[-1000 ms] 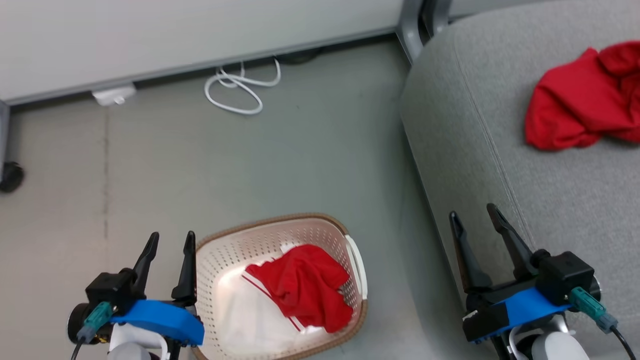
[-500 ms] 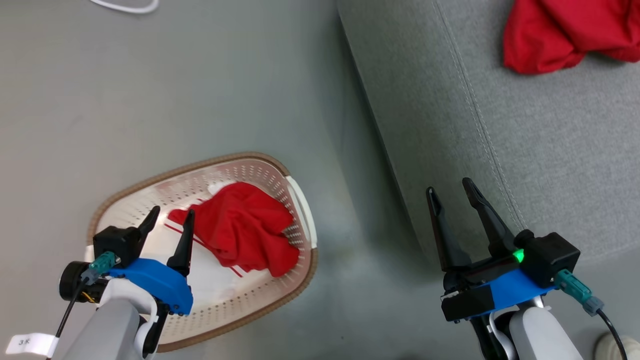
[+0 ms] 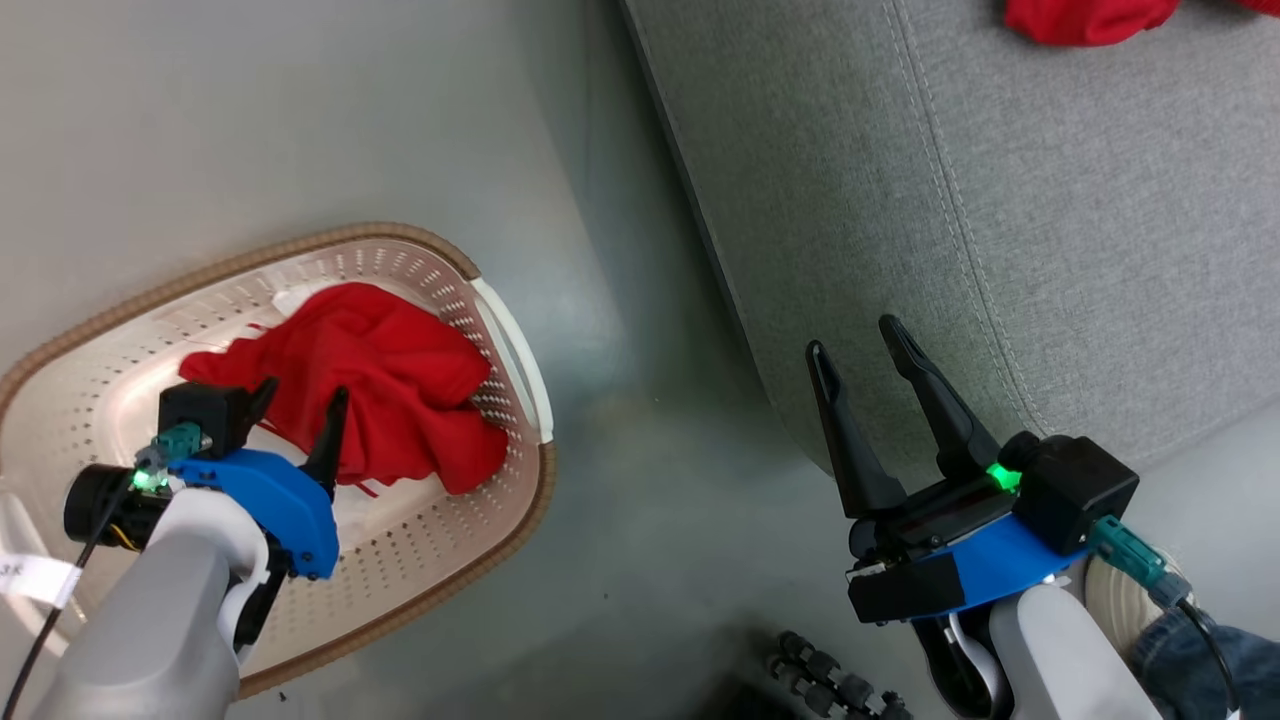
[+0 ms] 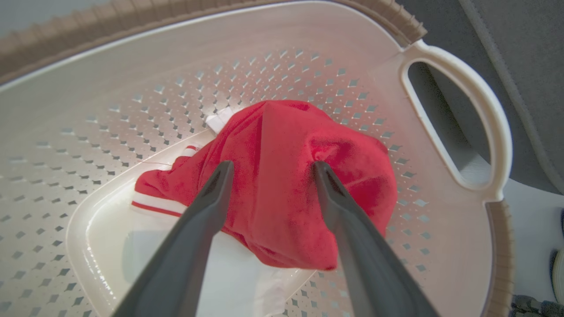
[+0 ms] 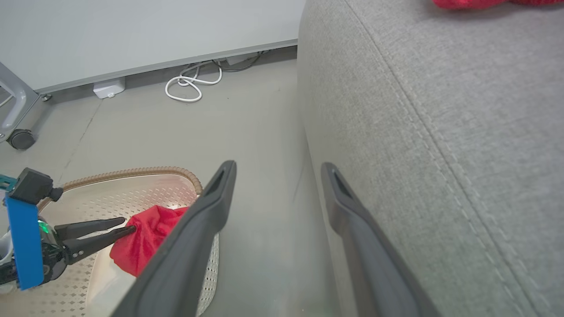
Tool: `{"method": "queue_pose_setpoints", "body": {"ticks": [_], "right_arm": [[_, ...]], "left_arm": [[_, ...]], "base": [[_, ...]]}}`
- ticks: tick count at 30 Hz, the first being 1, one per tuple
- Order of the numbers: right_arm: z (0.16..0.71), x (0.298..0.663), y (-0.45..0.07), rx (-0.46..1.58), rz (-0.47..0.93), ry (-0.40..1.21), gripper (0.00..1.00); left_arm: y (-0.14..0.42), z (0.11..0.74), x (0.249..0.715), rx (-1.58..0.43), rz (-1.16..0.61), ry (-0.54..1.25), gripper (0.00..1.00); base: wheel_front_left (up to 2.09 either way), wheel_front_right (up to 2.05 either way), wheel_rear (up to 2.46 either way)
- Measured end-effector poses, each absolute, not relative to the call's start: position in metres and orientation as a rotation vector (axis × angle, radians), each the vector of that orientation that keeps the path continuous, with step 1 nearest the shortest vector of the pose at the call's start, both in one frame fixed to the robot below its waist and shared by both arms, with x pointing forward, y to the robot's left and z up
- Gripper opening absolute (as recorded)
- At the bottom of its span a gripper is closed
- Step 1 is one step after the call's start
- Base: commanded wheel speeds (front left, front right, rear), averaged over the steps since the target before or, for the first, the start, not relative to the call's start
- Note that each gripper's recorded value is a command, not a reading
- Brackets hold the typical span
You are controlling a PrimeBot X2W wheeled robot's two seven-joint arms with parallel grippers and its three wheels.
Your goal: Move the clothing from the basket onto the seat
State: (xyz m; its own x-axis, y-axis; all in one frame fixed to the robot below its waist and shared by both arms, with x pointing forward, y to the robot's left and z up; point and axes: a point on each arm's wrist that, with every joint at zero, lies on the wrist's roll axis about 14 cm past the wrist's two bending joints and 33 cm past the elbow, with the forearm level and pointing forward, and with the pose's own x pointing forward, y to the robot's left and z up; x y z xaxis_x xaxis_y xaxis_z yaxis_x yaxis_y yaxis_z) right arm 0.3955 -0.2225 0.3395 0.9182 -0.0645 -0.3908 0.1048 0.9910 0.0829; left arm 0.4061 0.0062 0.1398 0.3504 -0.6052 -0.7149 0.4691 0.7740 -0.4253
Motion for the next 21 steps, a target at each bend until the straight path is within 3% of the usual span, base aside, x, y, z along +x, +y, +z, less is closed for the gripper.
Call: {"method": "queue_pose_setpoints", "body": {"ticks": [12,13,14,21], "right_arm": [[0.321,0.398,-0.221,0.108,-0.087,0.439,1.0],[0.321,0.398,-0.221,0.109,-0.086,0.44,1.0],[0.32,0.398,-0.221,0.11,-0.086,0.441,1.0],[0.321,0.399,-0.22,0.116,-0.085,0.438,1.0]], "left_arm": [[-0.001,0.095,0.387,-0.134,-0.737,1.17,1.0],[0.001,0.094,0.386,-0.131,-0.732,1.182,0.66],[0.0,0.093,0.385,-0.129,-0.731,1.19,0.0],[-0.007,0.094,0.382,-0.136,-0.743,1.21,0.0]], "base": [[0.0,0.0,0.0],[0.0,0.0,0.0],[0.0,0.0,0.0],[0.0,0.0,0.0]]}}
